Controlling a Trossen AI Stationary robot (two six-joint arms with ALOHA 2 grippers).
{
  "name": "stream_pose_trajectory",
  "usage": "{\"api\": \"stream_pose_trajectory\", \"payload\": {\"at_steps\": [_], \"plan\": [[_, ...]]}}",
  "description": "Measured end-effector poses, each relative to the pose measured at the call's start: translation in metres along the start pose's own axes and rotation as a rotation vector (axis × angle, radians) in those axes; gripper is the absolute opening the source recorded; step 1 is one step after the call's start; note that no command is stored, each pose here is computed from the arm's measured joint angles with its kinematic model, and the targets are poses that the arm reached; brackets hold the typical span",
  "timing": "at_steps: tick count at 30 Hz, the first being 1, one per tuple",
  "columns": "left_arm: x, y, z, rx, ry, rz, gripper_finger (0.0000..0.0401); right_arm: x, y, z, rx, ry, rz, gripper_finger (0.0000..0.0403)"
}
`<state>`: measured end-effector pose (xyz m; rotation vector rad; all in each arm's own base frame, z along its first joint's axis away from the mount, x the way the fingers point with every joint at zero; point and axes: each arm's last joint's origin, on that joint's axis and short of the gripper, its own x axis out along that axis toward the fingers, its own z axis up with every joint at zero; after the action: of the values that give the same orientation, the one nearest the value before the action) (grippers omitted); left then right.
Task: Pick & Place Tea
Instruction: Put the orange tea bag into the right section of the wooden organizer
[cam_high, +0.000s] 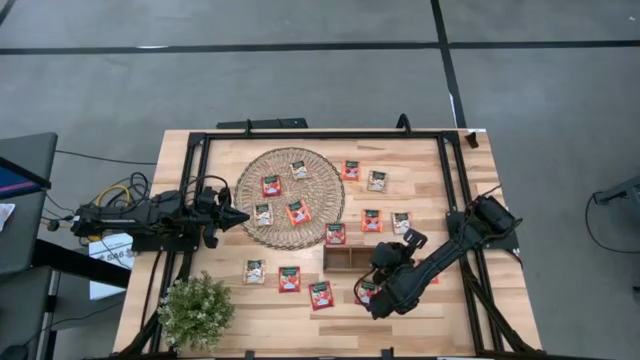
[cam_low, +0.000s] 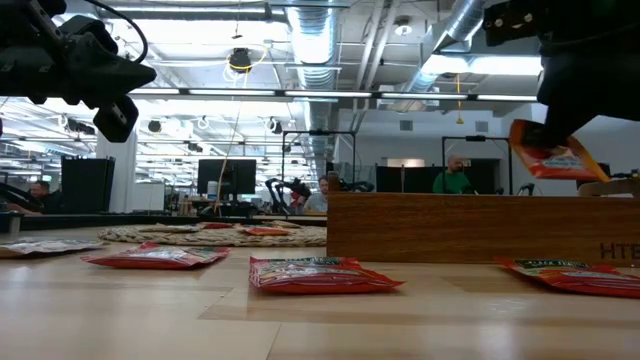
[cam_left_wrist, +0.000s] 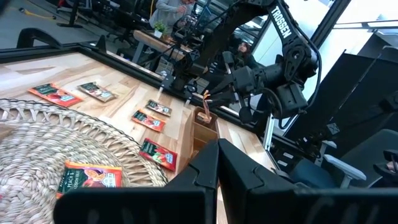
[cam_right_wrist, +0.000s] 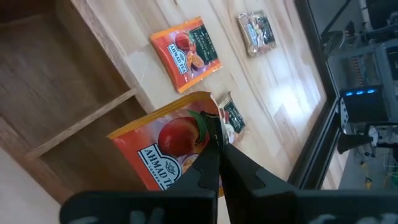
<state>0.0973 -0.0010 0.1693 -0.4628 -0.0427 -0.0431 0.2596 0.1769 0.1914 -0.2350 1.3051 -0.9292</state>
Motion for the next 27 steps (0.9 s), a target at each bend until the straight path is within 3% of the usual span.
{"api": "stream_pose_trajectory", "payload": {"at_steps": [10, 27], "plan": [[0.000, 0.000, 0.000, 0.000, 0.001, -0.002, 0.0000, 0.015, 0.001, -0.005, -0.021, -0.021, -0.056, 0.0000], [0.000, 0.000, 0.000, 0.000, 0.004, -0.009, 0.0000, 0.015, 0.004, -0.004, -0.014, -0.054, -0.028, 0.0000]]}}
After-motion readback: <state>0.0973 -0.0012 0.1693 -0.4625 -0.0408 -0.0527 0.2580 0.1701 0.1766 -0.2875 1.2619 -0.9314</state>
